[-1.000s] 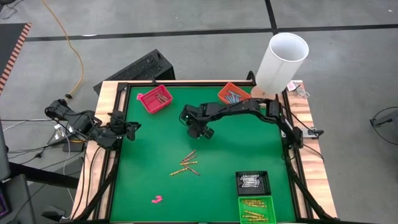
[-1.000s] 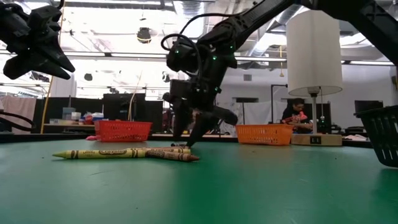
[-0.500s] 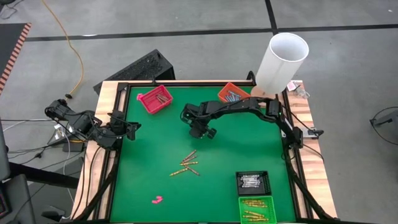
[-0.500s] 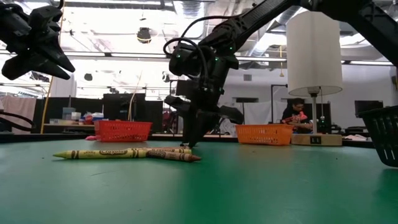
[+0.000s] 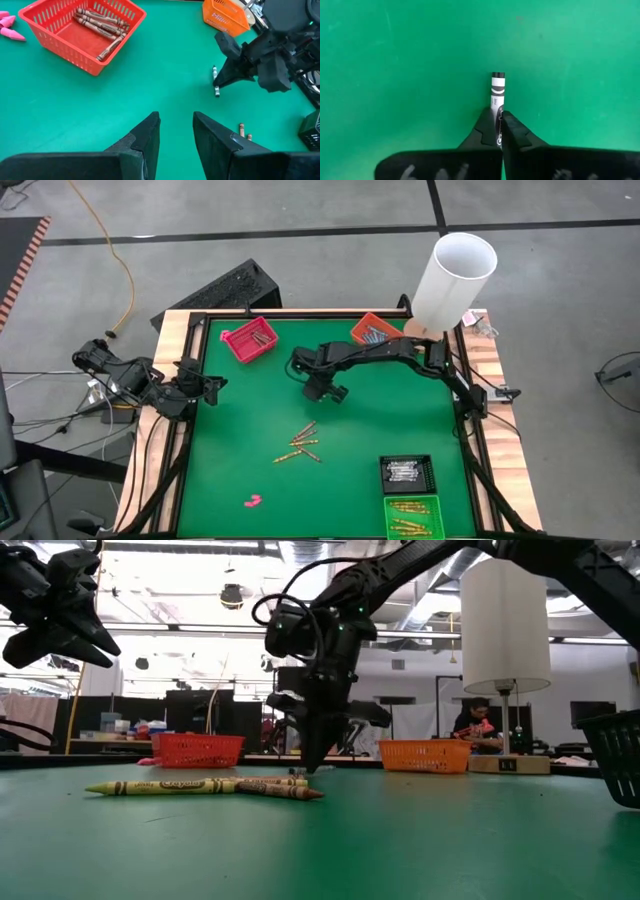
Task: Sort crayons
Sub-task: Put the black crayon into the black bin
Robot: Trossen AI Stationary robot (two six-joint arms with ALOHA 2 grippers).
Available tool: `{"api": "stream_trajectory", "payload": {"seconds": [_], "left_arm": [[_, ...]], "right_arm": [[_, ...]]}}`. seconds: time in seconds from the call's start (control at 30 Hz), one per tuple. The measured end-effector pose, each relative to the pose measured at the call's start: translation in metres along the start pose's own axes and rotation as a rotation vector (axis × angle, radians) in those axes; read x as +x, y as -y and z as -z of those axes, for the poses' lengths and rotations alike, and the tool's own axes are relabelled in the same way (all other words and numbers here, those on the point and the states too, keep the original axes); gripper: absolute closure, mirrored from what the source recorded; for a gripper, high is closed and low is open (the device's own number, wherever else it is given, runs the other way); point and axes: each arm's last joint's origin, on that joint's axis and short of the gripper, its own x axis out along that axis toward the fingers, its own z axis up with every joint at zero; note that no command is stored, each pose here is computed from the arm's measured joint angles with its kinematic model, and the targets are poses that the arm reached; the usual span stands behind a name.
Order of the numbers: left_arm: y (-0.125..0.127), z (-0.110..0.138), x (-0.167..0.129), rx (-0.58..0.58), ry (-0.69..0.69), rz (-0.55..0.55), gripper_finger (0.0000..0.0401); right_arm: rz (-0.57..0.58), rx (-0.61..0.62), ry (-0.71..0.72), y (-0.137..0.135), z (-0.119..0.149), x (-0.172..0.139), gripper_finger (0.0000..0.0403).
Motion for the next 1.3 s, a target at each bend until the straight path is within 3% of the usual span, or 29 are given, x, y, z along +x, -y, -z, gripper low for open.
{"api": "stream_trajectory", "payload": {"seconds": [0.33,0.53,0.63,0.8,0.93,1.07,1.3], "left_arm": [[0.000,0.000,0.000,0.034,-0.001,0.000,0.0295],[0.000,0.000,0.000,0.038,-0.005,0.001,0.0295],[0.000,0.001,0.000,0.042,-0.019,0.005,0.0295],[0.000,0.002,0.000,0.051,-0.052,0.014,0.0295],[0.000,0.002,0.000,0.065,-0.056,0.015,0.0295],[0.000,0.002,0.000,0.072,-0.056,0.015,0.0295],[0.000,0.002,0.000,0.084,-0.057,0.015,0.0295]], "right_arm": [[0.026,0.229,0.020,0.021,-0.018,-0.052,0.0400],[0.002,0.419,0.014,0.024,-0.031,-0.096,0.0401],[-0.030,0.573,-0.006,0.019,-0.037,-0.111,0.0401],[-0.141,0.923,-0.096,0.001,-0.045,-0.118,0.0402],[-0.199,1.097,-0.217,-0.021,-0.060,-0.118,0.0402],[-0.178,1.273,-0.279,-0.044,-0.090,-0.117,0.0402],[-0.095,1.290,-0.279,-0.106,-0.153,-0.133,0.0402]]}}
